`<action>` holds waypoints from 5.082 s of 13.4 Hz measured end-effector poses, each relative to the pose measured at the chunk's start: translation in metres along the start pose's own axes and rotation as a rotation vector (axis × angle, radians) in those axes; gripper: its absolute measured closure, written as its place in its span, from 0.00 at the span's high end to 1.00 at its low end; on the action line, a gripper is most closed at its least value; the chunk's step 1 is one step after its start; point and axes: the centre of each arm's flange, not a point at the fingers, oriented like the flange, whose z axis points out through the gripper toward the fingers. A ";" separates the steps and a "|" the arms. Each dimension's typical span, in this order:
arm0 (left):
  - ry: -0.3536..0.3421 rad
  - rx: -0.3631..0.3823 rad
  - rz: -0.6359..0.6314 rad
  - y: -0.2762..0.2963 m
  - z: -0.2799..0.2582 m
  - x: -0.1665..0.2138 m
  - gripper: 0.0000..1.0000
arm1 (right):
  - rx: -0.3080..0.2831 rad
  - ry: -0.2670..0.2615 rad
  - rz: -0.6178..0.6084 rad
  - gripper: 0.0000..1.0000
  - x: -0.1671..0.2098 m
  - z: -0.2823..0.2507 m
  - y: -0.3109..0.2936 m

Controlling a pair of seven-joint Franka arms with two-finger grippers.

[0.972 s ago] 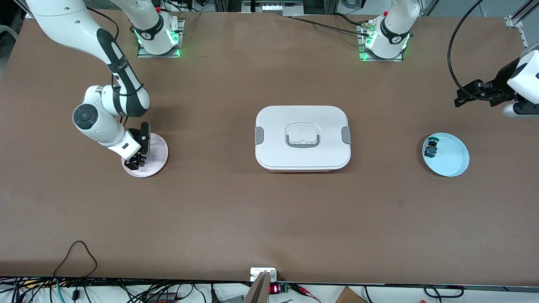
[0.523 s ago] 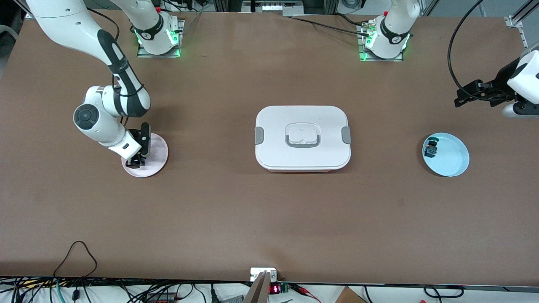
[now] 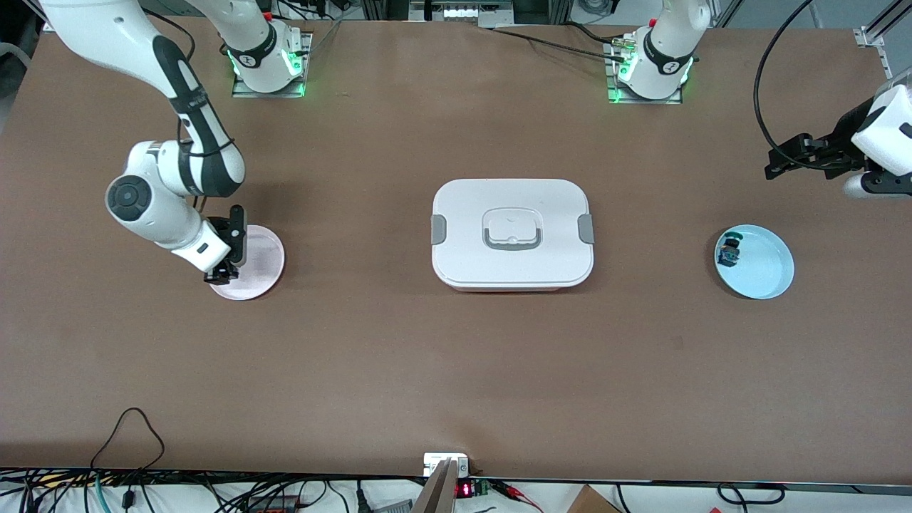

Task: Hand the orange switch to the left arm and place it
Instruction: 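Lift the orange switch with the right gripper while the left gripper advances, then carry the switch over the box while the left gripper approaches it, then grasp the orange switch with the left gripper from the right gripper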

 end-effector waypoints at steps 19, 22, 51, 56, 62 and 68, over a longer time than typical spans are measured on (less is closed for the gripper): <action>-0.278 -0.616 0.057 0.041 0.061 0.018 1.00 | 0.222 0.189 0.041 0.73 0.000 -0.258 0.026; -0.291 -0.758 0.082 0.051 0.071 0.026 1.00 | 0.240 0.433 0.026 0.73 0.014 -0.242 0.034; -0.268 -1.519 0.042 0.195 0.151 0.063 1.00 | -0.003 1.723 0.156 0.73 0.299 -0.180 0.053; -0.277 -1.581 -0.001 0.231 0.163 0.063 1.00 | -0.023 1.735 0.246 0.73 0.360 -0.171 0.053; -0.270 -1.553 -0.013 0.266 0.171 0.056 1.00 | -0.032 1.708 0.258 0.73 0.373 -0.148 0.064; -0.207 -1.533 -0.045 0.266 0.170 0.071 1.00 | -0.045 1.669 0.228 0.73 0.371 -0.142 0.066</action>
